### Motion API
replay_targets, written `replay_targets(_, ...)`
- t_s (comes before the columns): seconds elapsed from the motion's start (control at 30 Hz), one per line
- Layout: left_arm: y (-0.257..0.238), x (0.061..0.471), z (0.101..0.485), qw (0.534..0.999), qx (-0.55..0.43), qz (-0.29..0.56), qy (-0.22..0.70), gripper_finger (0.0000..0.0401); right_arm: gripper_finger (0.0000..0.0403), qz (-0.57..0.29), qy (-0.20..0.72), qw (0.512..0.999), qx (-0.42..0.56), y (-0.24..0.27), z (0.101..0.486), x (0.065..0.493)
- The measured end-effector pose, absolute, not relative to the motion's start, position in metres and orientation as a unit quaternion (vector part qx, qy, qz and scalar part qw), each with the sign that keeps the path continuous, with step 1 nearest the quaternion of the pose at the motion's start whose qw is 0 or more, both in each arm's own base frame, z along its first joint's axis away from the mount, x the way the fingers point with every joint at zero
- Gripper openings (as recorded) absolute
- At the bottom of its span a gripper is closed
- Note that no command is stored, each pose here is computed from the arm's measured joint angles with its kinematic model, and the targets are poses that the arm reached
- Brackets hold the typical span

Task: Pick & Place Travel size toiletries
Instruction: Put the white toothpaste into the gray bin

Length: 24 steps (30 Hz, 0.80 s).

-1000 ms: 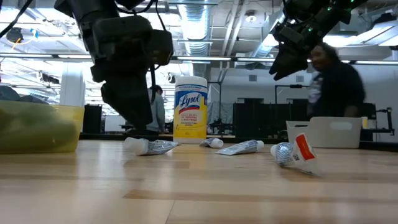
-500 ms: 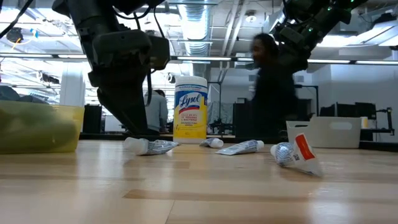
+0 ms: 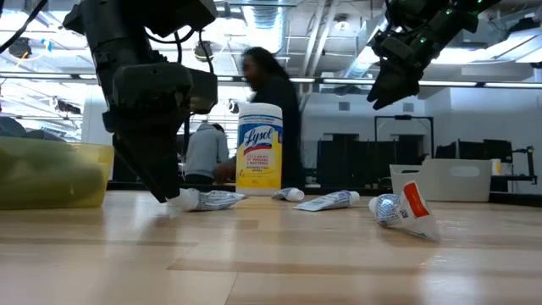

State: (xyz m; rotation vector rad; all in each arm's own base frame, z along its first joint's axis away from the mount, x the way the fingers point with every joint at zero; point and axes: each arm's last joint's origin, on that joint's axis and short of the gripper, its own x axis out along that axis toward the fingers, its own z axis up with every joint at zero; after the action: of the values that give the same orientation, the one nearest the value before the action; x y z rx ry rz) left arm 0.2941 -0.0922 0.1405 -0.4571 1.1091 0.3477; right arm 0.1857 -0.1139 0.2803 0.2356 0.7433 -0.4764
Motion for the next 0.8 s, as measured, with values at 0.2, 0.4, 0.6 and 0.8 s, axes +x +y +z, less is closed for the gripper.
replay_targets(0.2, -0.093, 0.295, 0.134, 0.806, -0.213, 0.163, 0.528, 0.0204, 0.0255, -0.230, 0.359, 0.897, 0.114, -0.114, 0.280, 0.186)
replay_targets(0.4, -0.096, 0.296, 0.122, 0.792, -0.216, 0.160, 0.549, 0.0204, 0.0255, -0.230, 0.359, 0.897, 0.114, -0.114, 0.280, 0.186)
replay_targets(0.6, -0.094, 0.296, 0.127, 0.795, -0.221, 0.162, 0.541, 0.0187, 0.0255, -0.230, 0.359, 0.898, 0.111, -0.114, 0.280, 0.186)
replay_targets(0.8, -0.093, 0.295, 0.126, 0.788, -0.230, 0.172, 0.545, 0.0120, 0.0255, -0.229, 0.360, 0.898, 0.109, -0.114, 0.280, 0.186)
